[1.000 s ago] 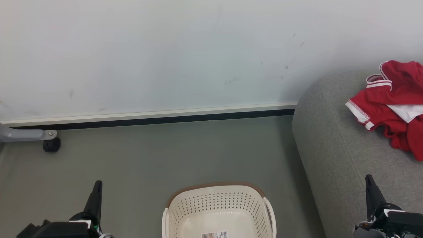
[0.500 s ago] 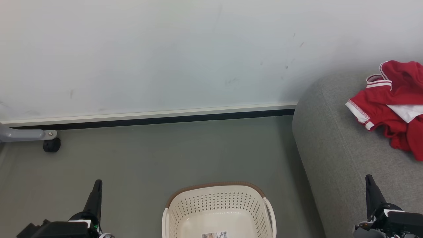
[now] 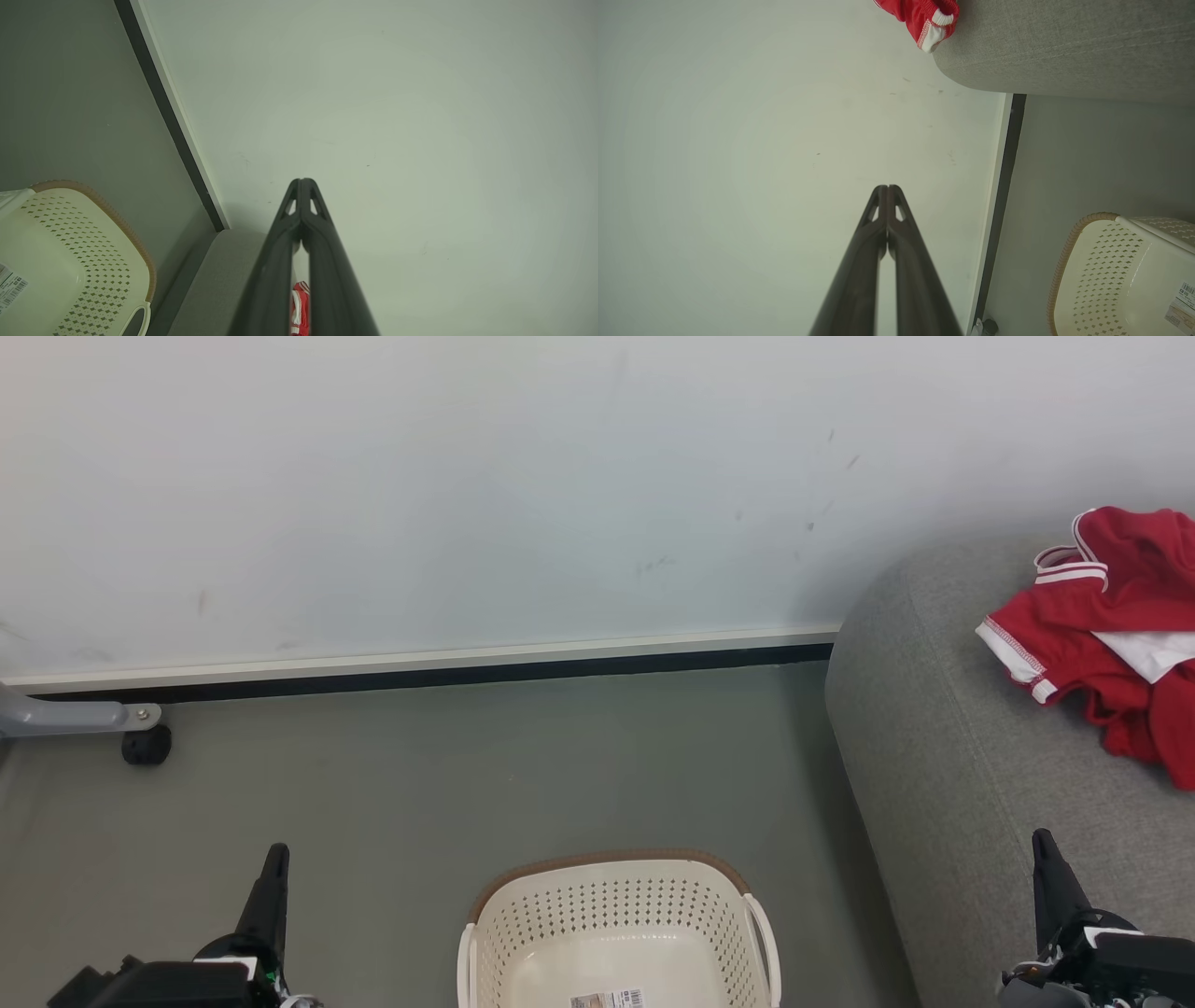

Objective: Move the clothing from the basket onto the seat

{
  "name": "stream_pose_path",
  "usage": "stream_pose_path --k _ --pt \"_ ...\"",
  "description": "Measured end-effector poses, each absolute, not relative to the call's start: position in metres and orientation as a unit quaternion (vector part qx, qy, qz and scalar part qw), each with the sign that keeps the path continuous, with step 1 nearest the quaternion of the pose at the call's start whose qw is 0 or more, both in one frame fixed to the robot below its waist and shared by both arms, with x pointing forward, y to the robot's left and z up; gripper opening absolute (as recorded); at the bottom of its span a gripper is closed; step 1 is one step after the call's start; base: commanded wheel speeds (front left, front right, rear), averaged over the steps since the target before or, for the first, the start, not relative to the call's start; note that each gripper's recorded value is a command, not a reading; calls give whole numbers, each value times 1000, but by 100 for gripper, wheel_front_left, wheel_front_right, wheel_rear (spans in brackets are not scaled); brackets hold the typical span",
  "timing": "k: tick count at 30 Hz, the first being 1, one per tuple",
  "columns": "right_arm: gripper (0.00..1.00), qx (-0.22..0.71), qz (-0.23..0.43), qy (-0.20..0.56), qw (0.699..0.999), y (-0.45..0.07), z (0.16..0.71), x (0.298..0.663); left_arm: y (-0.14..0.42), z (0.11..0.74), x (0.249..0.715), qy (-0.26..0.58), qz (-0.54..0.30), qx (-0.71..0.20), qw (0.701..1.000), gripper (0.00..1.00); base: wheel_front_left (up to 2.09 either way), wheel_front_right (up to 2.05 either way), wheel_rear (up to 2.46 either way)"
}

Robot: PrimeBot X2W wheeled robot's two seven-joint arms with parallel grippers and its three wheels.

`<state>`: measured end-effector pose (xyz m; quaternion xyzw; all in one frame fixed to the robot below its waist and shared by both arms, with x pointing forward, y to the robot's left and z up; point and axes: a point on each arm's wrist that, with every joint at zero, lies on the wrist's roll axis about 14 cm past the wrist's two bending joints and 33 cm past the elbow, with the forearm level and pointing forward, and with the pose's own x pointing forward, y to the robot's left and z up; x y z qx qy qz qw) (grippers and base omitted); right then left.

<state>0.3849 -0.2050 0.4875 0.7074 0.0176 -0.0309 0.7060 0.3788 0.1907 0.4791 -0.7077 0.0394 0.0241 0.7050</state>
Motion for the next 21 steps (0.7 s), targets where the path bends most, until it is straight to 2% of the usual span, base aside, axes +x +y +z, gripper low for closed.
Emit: stream_pose_path --k 21 --pt "0 707 -31 18 706 -205 487 385 191 479 379 40 24 -708 705 0 0 0 0"
